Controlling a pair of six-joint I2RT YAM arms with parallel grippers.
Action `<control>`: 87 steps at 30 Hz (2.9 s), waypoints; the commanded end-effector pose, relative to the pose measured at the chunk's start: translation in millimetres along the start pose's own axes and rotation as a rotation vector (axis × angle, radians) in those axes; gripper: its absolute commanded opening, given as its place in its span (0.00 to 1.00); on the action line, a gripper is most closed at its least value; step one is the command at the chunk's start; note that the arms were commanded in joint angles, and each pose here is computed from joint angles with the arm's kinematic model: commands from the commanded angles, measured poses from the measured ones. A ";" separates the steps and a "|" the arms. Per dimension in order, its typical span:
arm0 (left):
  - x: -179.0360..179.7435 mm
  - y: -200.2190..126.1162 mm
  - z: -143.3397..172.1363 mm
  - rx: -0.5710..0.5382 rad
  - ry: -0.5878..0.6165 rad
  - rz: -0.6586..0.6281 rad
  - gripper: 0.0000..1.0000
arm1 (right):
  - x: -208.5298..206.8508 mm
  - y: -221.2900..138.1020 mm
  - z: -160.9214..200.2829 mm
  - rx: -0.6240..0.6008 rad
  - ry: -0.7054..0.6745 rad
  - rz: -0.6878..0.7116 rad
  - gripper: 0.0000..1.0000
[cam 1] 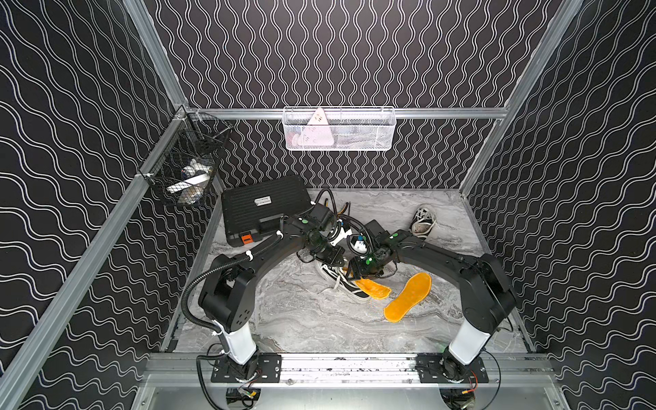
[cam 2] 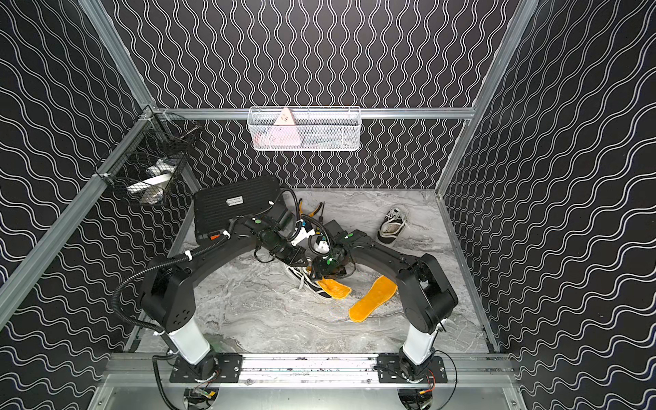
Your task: Insert the insole into the shoe
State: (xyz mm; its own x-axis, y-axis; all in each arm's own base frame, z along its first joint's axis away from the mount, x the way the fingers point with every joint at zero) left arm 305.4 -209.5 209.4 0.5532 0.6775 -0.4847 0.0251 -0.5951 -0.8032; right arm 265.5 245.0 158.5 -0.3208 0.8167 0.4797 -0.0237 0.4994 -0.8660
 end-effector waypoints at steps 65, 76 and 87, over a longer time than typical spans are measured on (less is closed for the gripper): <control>8.1 9.9 -11.4 -0.019 0.057 0.095 0.00 | -34.3 -51.4 12.8 0.028 0.075 0.233 0.11; 16.6 14.4 -15.7 -0.013 0.038 0.021 0.00 | -36.1 -64.6 20.6 0.045 0.433 0.102 0.63; 18.8 10.0 -21.1 -0.049 -0.011 -0.036 0.00 | -31.5 -36.5 32.4 0.178 0.605 -0.161 0.42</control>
State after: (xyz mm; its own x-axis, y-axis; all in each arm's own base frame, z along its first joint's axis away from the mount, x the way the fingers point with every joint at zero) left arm 330.7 -210.3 193.3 0.5397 0.7033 -0.4627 0.0569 -0.5788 -0.8135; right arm 241.5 180.0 166.9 0.2399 0.8590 0.4524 -0.1948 0.4991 -0.8444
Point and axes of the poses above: each gripper's point midway between its finger pads, its own y axis out along the fingers, its own x axis along the line the jaws close on, z = x × y, the point moved 9 cm from there along -y, back along the fingers
